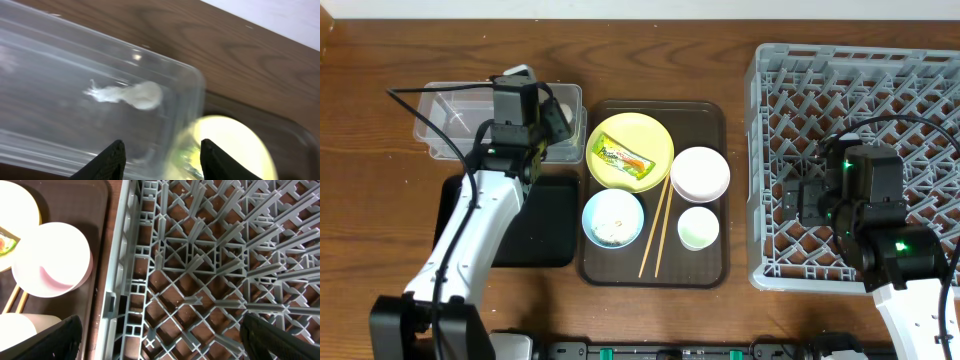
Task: Sort waste into correct bins and load items into the dishwasher rack
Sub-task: 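Lower the left gripper onto the green snack wrapper and grasp it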
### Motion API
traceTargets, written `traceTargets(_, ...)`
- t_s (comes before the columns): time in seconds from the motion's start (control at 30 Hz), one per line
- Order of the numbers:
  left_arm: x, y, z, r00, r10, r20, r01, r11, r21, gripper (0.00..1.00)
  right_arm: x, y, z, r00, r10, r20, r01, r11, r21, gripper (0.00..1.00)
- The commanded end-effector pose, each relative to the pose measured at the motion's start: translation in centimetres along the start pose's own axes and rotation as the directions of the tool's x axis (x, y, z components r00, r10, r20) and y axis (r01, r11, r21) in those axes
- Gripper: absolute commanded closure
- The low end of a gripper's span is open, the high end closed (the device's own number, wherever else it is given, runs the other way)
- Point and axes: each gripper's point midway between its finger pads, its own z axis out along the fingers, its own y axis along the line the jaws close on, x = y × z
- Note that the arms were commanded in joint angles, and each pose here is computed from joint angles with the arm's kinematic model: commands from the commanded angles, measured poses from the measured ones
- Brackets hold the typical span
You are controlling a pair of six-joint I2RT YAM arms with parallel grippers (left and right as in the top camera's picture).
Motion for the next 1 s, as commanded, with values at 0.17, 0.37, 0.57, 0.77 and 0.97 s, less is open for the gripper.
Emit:
traceTargets(0.17, 5.4, -6.3, -0.5, 0.985, 0.020, -0.170, 0.004, 0.990, 0.142, 0.44, -0.7, -0.1, -0.5, 1.000, 0.018, 0.021, -0.018, 1.000, -0.001, 0.01)
traceTargets(0.37, 10.0, -7.4, 2.1, 0.954, -0.059, -0.295, 0.087, 0.993, 0.081, 0.40, -0.6, -0.1, -0.5, 1.000, 0.018, 0.018, -0.018, 1.000, -0.001, 0.01)
traceTargets(0.57, 12.6, -6.7, 4.8, 0.926, -0.125, -0.356, 0.139, 0.990, 0.014, 0.39, -0.6, -0.1, -0.5, 1.000, 0.018, 0.016, -0.018, 1.000, -0.001, 0.01)
traceTargets(0.77, 13.7, -6.4, 6.4, 0.916, -0.152, -0.372, 0.159, 0.987, -0.011, 0.39, -0.6, -0.1, -0.5, 1.000, 0.018, 0.016, -0.018, 1.000, -0.001, 0.01)
traceTargets(0.97, 14.6, -5.9, 7.1, 0.907, -0.154, -0.392, 0.153, 0.988, -0.032, 0.39, -0.6, -0.1, -0.5, 1.000, 0.018, 0.016, -0.018, 1.000, -0.001, 0.01)
